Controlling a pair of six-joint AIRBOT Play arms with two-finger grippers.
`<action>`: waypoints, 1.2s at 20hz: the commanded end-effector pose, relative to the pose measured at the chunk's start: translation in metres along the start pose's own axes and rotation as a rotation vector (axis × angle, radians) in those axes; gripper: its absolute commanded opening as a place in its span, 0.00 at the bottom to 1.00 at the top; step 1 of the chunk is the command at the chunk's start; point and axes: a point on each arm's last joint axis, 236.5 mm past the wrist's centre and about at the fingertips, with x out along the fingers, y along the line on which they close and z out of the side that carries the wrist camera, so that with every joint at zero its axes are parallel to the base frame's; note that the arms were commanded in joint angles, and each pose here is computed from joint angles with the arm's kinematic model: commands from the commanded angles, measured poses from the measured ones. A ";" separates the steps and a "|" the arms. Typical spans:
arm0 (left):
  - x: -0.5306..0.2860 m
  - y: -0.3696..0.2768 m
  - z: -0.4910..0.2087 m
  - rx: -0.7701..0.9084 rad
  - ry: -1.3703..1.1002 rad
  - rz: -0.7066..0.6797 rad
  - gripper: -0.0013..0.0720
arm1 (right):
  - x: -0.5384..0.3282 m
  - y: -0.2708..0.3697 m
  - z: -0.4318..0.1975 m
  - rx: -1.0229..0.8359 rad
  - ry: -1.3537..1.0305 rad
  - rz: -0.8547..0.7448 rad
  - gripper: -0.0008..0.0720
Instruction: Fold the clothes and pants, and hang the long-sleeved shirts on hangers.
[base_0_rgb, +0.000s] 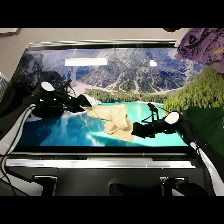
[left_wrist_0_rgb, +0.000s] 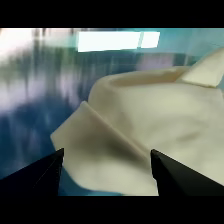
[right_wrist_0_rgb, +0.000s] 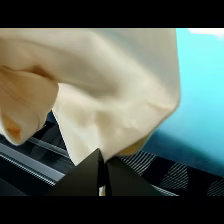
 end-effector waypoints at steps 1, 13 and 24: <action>0.041 -0.001 -0.012 0.001 0.050 -0.018 0.71 | -0.004 0.001 -0.008 0.006 0.025 -0.006 0.05; -0.258 -0.139 0.080 0.442 -0.639 0.142 0.04 | -0.251 0.115 0.123 -0.441 -0.576 -0.304 0.05; -0.484 -0.251 -0.134 0.563 -1.158 0.124 0.04 | -0.449 0.223 0.002 -0.680 -1.037 -0.191 0.05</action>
